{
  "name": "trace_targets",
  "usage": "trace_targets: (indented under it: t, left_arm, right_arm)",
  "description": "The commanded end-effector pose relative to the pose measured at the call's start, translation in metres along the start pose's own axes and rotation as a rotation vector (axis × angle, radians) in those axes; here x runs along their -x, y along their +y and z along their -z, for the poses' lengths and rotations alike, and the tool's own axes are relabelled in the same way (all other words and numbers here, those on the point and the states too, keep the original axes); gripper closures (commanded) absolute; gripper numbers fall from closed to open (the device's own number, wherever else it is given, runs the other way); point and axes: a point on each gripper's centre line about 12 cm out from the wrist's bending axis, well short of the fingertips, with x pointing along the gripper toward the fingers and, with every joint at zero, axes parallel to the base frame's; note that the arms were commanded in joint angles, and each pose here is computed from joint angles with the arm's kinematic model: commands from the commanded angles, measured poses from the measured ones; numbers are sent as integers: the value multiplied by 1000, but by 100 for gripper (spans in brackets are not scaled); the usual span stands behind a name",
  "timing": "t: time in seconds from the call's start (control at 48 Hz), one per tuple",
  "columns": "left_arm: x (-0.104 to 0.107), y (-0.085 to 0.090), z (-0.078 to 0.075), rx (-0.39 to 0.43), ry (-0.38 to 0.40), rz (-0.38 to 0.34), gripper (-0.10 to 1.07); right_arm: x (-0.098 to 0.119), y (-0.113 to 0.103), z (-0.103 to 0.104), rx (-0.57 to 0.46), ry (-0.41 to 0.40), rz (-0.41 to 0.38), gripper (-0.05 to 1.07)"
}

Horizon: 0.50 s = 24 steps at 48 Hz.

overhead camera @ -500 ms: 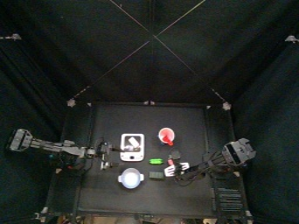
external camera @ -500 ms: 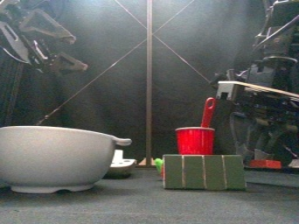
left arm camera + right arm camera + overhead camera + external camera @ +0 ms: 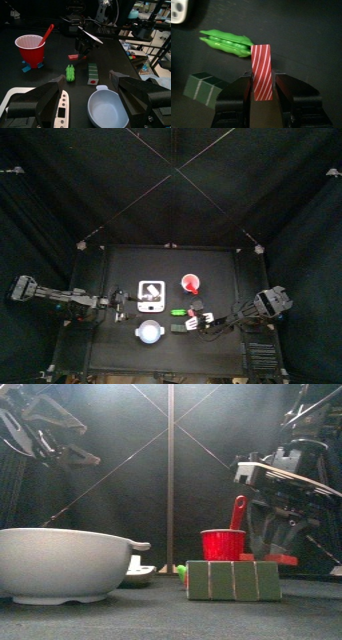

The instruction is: Place salmon on rice

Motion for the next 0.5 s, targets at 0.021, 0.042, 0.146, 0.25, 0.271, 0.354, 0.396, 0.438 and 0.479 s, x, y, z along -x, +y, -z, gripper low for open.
trace_targets:
  t: [0.021, 0.042, 0.146, 0.25, 0.271, 0.354, 0.396, 0.438, 0.479]
  left_arm:
    - [-1, 1, -4, -1, -12, -5, -5]
    - [-1, 1, -5, 0, -13, -6, -5]
    - [1, 1, -5, 0, -16, -5, -5]
    - [3, 1, -4, 1, -19, -4, -5]
    - [4, 1, -4, 2, -19, -5, -5]
    - [6, 1, -4, 2, -25, -4, -5]
    - [7, 1, -4, 4, -28, -3, -5]
    - [8, 1, -5, 3, -31, -3, -5]
    - [8, 2, -6, 6, -36, -4, -5]
  right_arm:
    - [17, 21, -16, 11, -43, -108, 43]
    - [18, 23, -17, 18, -51, -119, 43]
    - [24, 38, -27, 48, -90, -191, 43]
    - [23, 51, -41, 67, -120, -255, 43]
    - [23, 54, -42, 72, -123, -269, 43]
    - [19, 64, -52, 90, -140, -312, 43]
    - [17, 68, -58, 86, -149, -321, 43]
    - [15, 71, -65, 84, -161, -329, 43]
    - [14, 74, -72, 81, -174, -336, 43]
